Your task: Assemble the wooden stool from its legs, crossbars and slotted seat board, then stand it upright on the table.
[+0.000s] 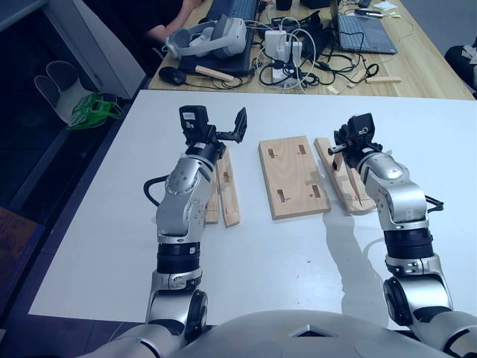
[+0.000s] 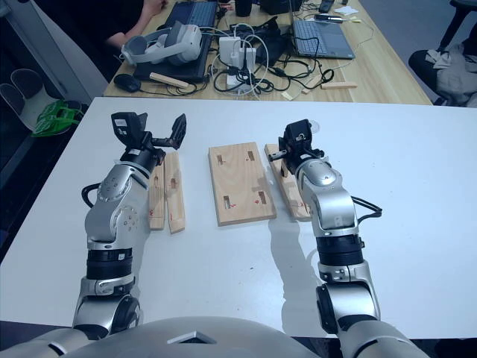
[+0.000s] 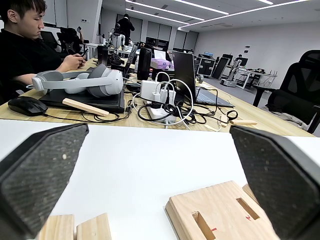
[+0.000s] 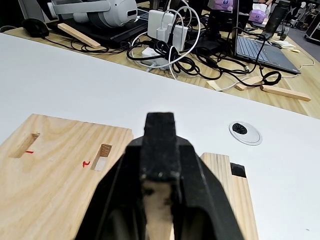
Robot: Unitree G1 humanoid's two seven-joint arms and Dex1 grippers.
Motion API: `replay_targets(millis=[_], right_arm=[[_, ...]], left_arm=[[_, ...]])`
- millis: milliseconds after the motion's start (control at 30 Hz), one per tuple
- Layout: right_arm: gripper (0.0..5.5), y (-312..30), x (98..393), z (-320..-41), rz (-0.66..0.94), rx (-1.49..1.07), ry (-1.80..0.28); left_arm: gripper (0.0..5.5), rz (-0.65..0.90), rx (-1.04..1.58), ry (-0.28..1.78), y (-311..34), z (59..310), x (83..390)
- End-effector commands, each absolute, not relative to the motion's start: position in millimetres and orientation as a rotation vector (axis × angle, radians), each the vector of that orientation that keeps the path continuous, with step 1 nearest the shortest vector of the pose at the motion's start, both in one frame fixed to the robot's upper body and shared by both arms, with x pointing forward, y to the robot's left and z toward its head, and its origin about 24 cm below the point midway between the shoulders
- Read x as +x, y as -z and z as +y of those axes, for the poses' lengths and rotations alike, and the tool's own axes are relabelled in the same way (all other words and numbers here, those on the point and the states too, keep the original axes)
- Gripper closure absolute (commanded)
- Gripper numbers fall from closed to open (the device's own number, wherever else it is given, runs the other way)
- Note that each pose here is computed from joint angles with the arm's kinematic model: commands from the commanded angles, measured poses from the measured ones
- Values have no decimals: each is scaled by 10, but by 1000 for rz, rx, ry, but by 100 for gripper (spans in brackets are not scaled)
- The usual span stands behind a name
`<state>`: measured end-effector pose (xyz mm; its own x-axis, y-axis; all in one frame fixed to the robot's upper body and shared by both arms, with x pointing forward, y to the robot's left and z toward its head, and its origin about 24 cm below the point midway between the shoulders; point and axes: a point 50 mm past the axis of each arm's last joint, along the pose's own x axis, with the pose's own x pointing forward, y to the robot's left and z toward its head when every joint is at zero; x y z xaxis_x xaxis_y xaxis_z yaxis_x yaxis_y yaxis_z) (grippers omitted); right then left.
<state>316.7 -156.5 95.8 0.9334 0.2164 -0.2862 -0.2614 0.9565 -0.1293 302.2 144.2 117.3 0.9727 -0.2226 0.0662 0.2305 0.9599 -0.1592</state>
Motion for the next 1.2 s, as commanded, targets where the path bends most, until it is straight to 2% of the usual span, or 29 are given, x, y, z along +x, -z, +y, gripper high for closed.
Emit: replay_targets(millis=[33, 267, 400, 467, 733, 767, 800, 933, 1033, 1100, 1200], right_arm=[[512, -888, 3191, -1530, 318, -158, -256], [512, -775, 3338, -1217, 320, -48, -134], [512, -634, 3267, -1018, 353, -15, -54], [512, -599, 3253, -1042, 371, -19, -23], [512, -717, 3282, -1065, 245, -120, 16], [474, -747, 3291, -1071, 224, -119, 20], [464, -773, 3297, -1076, 205, -119, 25], [388, -963, 3318, -1104, 60, -100, 46], [335, -1245, 3337, -1114, -121, -90, 39], [302, -1510, 3382, -1101, -236, -67, 27], [298, -2043, 3483, -1076, -386, -40, 21]], left_arm=[[26, -57, -154, 234, -1206, 1429, 3035], [26, -56, -155, 232, -1192, 1414, 3041], [26, -59, -157, 229, -1186, 1411, 3039], [26, -61, -162, 220, -1182, 1418, 3033], [26, -58, -182, 209, -1163, 1403, 3047], [26, -57, -184, 209, -1162, 1400, 3051], [26, -57, -185, 209, -1161, 1400, 3054], [26, -50, -194, 210, -1146, 1395, 3062], [26, -48, -196, 212, -1143, 1386, 3071], [26, -47, -199, 214, -1141, 1380, 3076], [26, -45, -203, 214, -1135, 1375, 3079]])
